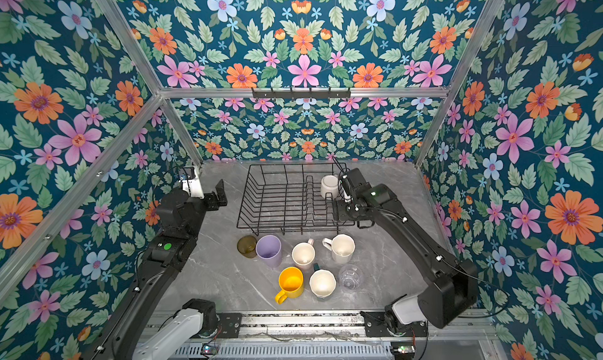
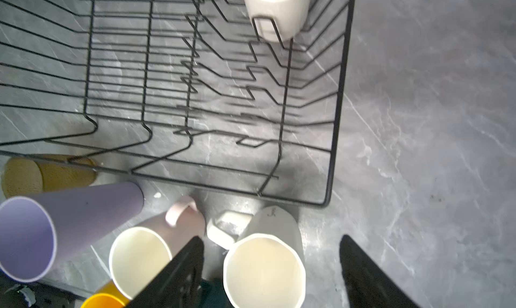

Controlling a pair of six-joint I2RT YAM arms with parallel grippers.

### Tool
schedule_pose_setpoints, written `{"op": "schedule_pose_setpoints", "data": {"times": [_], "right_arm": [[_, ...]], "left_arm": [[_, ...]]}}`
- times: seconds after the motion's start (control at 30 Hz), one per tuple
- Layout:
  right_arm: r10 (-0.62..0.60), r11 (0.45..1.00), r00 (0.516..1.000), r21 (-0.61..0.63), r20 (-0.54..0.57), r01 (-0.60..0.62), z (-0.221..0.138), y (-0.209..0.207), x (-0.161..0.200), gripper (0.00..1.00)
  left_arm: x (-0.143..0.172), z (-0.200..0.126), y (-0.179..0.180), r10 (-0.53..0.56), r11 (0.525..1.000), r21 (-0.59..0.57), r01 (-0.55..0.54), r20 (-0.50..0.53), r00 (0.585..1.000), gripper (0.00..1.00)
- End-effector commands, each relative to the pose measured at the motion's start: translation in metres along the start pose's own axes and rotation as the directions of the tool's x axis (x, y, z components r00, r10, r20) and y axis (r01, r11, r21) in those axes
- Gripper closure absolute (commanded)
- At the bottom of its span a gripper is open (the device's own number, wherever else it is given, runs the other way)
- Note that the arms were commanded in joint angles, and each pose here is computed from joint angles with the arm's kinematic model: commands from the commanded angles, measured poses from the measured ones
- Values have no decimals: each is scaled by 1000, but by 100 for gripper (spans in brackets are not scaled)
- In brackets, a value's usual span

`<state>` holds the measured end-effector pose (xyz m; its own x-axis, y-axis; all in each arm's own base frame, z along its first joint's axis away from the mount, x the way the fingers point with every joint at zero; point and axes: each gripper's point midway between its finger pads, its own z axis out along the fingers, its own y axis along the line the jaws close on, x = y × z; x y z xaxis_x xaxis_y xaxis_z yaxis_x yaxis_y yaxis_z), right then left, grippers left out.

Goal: Load cups into a dish rack
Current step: Pick up the cup from the center of the table.

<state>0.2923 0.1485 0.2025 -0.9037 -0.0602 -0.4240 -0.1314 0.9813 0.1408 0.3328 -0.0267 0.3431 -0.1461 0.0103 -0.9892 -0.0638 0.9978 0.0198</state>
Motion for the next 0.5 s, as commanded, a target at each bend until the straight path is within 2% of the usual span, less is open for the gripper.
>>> {"op": "schedule_pose_setpoints", "data": {"times": [0.0, 0.2, 0.47], "right_arm": [[43, 999, 998, 8, -44, -43, -2, -7, 27, 28], [68, 997, 991, -16, -116, -71, 3, -9, 65, 36], [104, 993, 983, -32, -152, -110, 24, -9, 87, 48]], "left_arm": [[-5, -1, 2, 7, 1000, -12, -6, 13, 1000, 0], [-5, -1, 3, 10, 1000, -19, -10, 13, 1000, 0], [-5, -1, 3, 8, 1000, -16, -8, 15, 1000, 0]]}}
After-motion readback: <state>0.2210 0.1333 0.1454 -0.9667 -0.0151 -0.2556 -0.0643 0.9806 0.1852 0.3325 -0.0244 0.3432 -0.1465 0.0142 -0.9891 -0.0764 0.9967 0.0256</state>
